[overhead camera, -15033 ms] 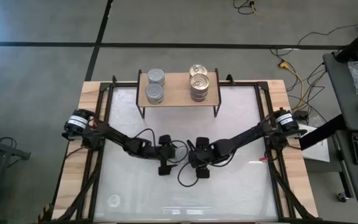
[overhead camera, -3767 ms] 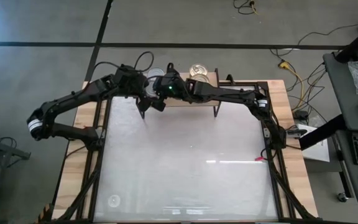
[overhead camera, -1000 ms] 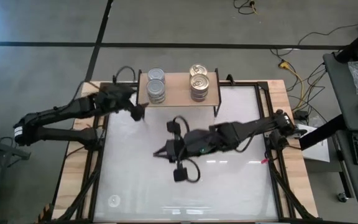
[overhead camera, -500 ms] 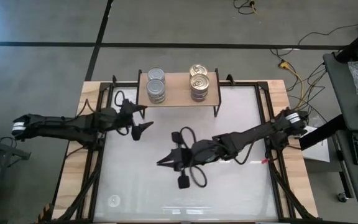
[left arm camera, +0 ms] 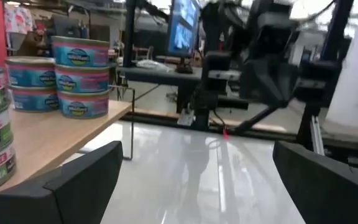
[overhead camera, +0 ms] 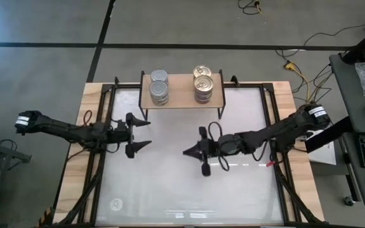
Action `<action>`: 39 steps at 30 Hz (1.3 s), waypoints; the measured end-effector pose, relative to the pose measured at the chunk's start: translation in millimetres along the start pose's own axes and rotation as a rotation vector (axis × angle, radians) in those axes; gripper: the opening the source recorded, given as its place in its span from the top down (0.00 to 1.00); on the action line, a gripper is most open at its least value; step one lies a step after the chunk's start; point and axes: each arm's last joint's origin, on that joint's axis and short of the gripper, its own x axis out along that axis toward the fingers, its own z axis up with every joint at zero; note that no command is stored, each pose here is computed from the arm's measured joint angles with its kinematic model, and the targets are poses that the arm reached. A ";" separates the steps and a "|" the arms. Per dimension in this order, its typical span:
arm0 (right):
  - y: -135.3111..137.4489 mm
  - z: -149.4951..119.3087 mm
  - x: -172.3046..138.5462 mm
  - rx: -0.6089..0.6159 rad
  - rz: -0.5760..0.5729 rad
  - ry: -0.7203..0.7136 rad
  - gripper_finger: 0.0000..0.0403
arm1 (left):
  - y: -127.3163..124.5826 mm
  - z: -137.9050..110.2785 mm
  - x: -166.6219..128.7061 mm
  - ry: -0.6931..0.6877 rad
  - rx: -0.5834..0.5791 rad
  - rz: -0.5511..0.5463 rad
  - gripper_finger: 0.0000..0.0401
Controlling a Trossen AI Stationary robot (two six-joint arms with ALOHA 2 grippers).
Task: Stack canned seafood by type on shelf
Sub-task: Return to Home Position
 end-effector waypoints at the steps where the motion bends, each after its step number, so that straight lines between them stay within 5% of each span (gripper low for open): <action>1: -4.2 -3.8 -2.8 0.007 -0.009 -0.009 0.97 | 0.3 -1.0 -0.4 -0.008 -0.014 0.001 0.00; 9: -23.8 -25.0 -60.1 -0.034 -0.071 -0.189 0.97 | -0.5 0.4 -0.1 -0.028 -0.040 -0.026 0.00; 24: -80.0 -67.7 -135.1 0.189 -0.344 -0.027 0.97 | 3.3 -3.4 -15.7 -0.042 -0.013 -0.054 0.00; 39: -88.9 -80.0 -175.0 0.092 -0.287 -0.117 0.97 | 6.3 -1.8 -27.0 -0.028 -0.038 -0.052 0.00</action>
